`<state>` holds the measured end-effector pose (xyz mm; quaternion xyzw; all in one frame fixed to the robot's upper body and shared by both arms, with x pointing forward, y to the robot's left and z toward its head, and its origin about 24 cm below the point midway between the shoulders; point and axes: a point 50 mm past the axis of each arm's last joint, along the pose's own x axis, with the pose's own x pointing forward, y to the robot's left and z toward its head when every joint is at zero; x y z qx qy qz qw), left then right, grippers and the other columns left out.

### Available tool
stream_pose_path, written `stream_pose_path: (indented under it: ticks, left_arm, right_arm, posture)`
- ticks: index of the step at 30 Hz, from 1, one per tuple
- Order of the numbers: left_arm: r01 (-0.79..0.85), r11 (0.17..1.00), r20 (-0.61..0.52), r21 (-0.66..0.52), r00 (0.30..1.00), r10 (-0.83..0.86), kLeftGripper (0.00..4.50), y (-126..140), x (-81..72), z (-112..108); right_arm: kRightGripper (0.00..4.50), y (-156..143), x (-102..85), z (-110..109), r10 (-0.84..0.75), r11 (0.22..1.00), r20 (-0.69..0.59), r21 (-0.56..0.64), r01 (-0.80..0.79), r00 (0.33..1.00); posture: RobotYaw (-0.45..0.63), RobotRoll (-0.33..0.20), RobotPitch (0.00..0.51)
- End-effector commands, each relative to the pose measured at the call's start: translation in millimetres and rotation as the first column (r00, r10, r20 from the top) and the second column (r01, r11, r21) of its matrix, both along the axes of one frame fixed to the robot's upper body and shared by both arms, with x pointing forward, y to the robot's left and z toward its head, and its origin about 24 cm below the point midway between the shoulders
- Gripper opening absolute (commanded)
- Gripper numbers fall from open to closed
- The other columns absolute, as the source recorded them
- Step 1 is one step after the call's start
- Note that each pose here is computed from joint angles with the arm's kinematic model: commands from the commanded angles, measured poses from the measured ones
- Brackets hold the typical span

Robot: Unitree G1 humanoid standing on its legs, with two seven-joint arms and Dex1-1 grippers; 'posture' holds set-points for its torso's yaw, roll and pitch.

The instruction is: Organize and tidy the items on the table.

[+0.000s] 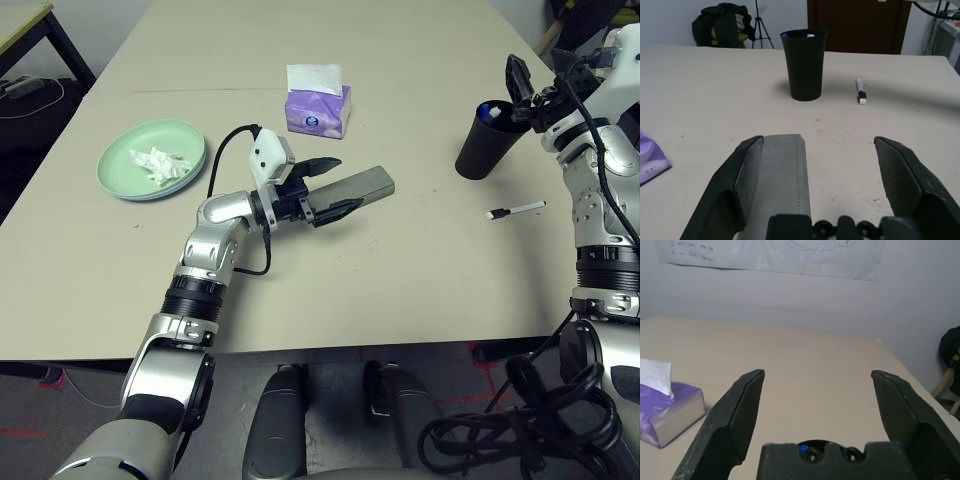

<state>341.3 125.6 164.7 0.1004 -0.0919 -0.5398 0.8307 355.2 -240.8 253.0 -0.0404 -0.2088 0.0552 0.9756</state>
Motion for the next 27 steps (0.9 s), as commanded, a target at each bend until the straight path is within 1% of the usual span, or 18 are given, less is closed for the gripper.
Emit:
stream_pose_path:
  ticks: [1,3,5,6,7,9,10,12,15,17,19,23,27]
  left_arm:
    - [0.000,1.000,0.012,0.011,1.000,0.000,4.50,0,1.0,3]
    - [-0.001,1.000,0.011,0.010,1.000,0.001,4.50,0,1.1,3]
    - [-0.002,1.000,0.011,0.011,1.000,0.002,4.50,1,0.9,4]
    - [-0.002,1.000,0.011,0.012,1.000,0.002,4.50,1,0.8,4]
    - [-0.003,1.000,0.011,0.013,1.000,0.003,4.50,2,0.5,4]
    - [-0.004,1.000,0.010,0.016,1.000,0.004,4.50,3,0.0,3]
    - [-0.005,1.000,0.009,0.016,1.000,0.005,4.50,3,-0.5,3]
    - [-0.007,1.000,0.007,0.016,1.000,0.007,4.50,3,-1.5,2]
    - [-0.012,1.000,0.001,0.010,1.000,0.012,4.50,4,-4.2,0]
    - [-0.018,1.000,-0.003,0.007,1.000,0.018,4.50,4,-6.1,-2]
    - [-0.025,1.000,-0.004,0.005,1.000,0.025,4.50,5,-8.0,-3]
    - [-0.033,0.999,-0.009,-0.005,0.999,0.033,4.50,3,-10.8,-5]
    - [-0.035,0.999,-0.012,-0.013,0.999,0.035,4.50,1,-12.7,-5]
  right_arm:
    - [4.47,2,-2.5,3,0.073,0.997,0.015,-0.007,-0.073,0.997]
    - [4.47,9,-5.8,5,0.237,0.972,0.024,-0.008,-0.237,0.971]
    - [4.47,14,-12.2,2,0.434,0.898,-0.020,-0.074,-0.434,0.901]
    - [4.47,15,-16.1,-2,0.511,0.844,-0.074,-0.143,-0.517,0.856]
    - [4.47,14,-20.5,-8,0.569,0.775,-0.155,-0.227,-0.590,0.807]
    - [4.47,11,-28.3,-20,0.613,0.613,-0.342,-0.362,-0.702,0.712]
    - [4.47,6,-30.6,-25,0.605,0.547,-0.430,-0.387,-0.742,0.670]
    - [4.47,-3,-31.8,-31,0.567,0.461,-0.551,-0.404,-0.790,0.612]
    - [4.47,-15,-30.9,-36,0.489,0.358,-0.688,-0.403,-0.843,0.536]
    - [4.47,-18,-29.2,-37,0.446,0.301,-0.742,-0.403,-0.865,0.501]
    - [4.47,-20,-27.4,-39,0.397,0.236,-0.776,-0.430,-0.871,0.490]
    - [4.47,-25,-25.1,-44,0.264,0.071,-0.837,-0.479,-0.875,0.480]
    - [4.47,-31,-22.0,-41,0.153,-0.039,-0.863,-0.493,-0.869,0.482]
  posture:
    - [0.06,0.000,0.149]
    - [0.06,0.000,0.151]
    - [0.07,0.000,0.154]
    - [0.07,0.000,0.155]
    - [0.07,0.000,0.158]
    - [0.07,0.000,0.162]
    - [0.08,0.000,0.167]
    - [0.08,0.000,0.172]
    - [0.09,0.000,0.187]
    - [0.10,0.000,0.195]
    - [0.10,0.000,0.208]
    - [0.10,0.000,0.230]
    - [0.10,0.000,0.257]
